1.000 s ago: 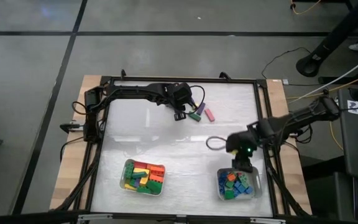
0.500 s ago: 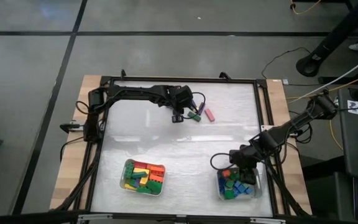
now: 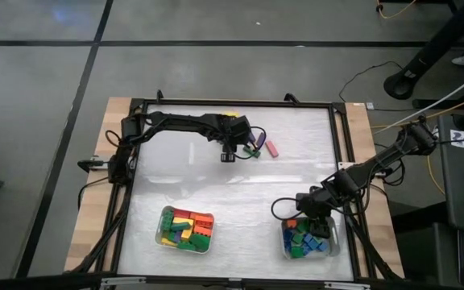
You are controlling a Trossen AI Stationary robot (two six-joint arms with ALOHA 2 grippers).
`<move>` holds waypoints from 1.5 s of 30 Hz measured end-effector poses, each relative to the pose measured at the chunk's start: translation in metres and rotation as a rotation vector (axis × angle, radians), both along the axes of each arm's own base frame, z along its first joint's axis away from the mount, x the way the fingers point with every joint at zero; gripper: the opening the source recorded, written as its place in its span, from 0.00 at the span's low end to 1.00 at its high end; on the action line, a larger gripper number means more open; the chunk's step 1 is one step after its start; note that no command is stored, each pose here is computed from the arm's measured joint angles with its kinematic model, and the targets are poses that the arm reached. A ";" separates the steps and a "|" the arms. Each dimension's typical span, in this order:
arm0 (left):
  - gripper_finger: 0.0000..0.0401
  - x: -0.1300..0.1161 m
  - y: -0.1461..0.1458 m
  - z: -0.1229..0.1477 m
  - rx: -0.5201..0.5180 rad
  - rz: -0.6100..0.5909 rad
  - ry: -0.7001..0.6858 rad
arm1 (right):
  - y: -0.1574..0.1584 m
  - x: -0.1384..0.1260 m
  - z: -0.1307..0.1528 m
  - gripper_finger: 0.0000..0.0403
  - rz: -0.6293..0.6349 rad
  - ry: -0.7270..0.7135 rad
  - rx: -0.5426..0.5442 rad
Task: Sort blocks by size
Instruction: Put the square orange block into the gray bin
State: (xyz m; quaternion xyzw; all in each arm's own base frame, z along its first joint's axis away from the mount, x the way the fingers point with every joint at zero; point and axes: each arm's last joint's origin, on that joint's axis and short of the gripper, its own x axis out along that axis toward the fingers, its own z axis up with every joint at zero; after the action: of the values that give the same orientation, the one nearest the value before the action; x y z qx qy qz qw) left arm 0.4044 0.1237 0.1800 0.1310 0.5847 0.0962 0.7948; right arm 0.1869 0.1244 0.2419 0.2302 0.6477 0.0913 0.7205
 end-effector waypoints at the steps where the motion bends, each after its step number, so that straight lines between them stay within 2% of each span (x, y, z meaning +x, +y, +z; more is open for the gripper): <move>1: 0.36 -0.001 0.001 0.000 -0.002 0.004 0.003 | 0.000 0.000 0.000 0.60 -0.001 -0.002 -0.003; 9: 0.36 -0.004 0.015 0.000 -0.006 0.062 -0.013 | -0.001 0.000 0.000 0.60 -0.009 -0.014 -0.021; 20: 0.36 -0.004 0.016 0.001 -0.022 0.119 -0.041 | -0.001 0.000 0.000 0.60 -0.009 -0.014 -0.021; 28: 0.54 -0.005 0.014 0.000 -0.032 0.134 -0.032 | -0.001 0.000 0.000 0.60 -0.008 -0.014 -0.021; 32: 0.58 -0.005 0.015 -0.001 -0.031 0.133 -0.029 | -0.001 0.000 0.000 0.60 -0.008 -0.014 -0.021; 38: 0.56 -0.002 0.019 -0.012 -0.083 0.104 -0.023 | -0.001 0.000 0.000 0.60 -0.008 -0.015 -0.021; 41: 0.55 -0.003 0.018 -0.026 -0.094 0.085 0.030 | -0.001 0.000 0.000 0.60 -0.008 -0.015 -0.020; 45: 0.52 -0.003 0.020 -0.026 -0.103 0.117 0.019 | -0.001 0.001 0.000 0.60 -0.013 -0.023 -0.034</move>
State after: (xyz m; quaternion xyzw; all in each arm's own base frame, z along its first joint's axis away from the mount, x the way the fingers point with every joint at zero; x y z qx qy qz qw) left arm 0.4017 0.1440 0.1539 0.0565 0.6031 0.1111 0.7879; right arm 0.1876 0.1235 0.2417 0.2209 0.6391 0.0782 0.7325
